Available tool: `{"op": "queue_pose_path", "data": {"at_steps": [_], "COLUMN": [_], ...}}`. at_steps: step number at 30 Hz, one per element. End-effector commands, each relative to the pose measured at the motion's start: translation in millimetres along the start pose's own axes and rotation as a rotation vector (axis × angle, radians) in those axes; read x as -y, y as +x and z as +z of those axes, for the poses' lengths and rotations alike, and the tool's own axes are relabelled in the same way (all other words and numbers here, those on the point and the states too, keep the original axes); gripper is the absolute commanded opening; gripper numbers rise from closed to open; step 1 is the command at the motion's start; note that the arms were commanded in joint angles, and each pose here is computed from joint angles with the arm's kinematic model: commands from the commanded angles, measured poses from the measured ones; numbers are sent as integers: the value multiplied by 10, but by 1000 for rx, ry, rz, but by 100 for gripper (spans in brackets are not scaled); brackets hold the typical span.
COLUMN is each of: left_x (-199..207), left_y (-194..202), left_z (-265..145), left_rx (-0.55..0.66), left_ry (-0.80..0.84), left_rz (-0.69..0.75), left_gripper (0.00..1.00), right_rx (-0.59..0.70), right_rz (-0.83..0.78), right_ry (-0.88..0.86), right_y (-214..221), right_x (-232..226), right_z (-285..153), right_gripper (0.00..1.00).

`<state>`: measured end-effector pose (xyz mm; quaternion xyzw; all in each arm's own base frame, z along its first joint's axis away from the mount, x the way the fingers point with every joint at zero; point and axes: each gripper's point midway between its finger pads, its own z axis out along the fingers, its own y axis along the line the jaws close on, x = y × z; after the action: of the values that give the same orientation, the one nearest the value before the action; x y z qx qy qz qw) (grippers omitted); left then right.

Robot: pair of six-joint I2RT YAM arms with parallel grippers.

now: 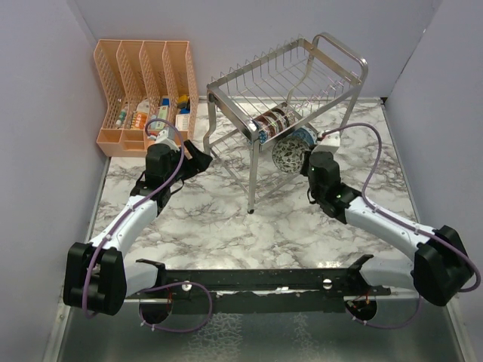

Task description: Load the bowls into the dish rack

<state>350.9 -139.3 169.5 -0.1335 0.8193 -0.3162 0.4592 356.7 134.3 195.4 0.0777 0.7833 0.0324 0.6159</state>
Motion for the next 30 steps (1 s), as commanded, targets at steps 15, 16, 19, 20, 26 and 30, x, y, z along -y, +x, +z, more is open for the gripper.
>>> {"op": "queue_pose_path", "data": {"at_steps": [15,16,19,20,26,30], "left_x": [-16,-20,-12,-8,-28,-31], "left_y": [-101,-94,-94,-97,-77,-67], "left_z": [35,35,35,36,34,35], "left_rx": [23,21,21,22,20,19], "left_ry": [-23,-24,-20,-18,-20,-19], "left_rz": [26,26,26,27,26,24], "left_gripper": [76,76,76,76,76,76], "right_rx": [457,467,511,511,495,495], "right_rz": [-350,-364,-377,-386,-434,-472], "right_ry": [75,91,121,121,132,167], "right_y": [-652,-646,-670,-646,-461,-349], "right_x": [-133,-110,-80,-93,-128,-96], "right_z": [138,146,149,166,296,346], "right_gripper": [1,1,1,1,1,1]}}
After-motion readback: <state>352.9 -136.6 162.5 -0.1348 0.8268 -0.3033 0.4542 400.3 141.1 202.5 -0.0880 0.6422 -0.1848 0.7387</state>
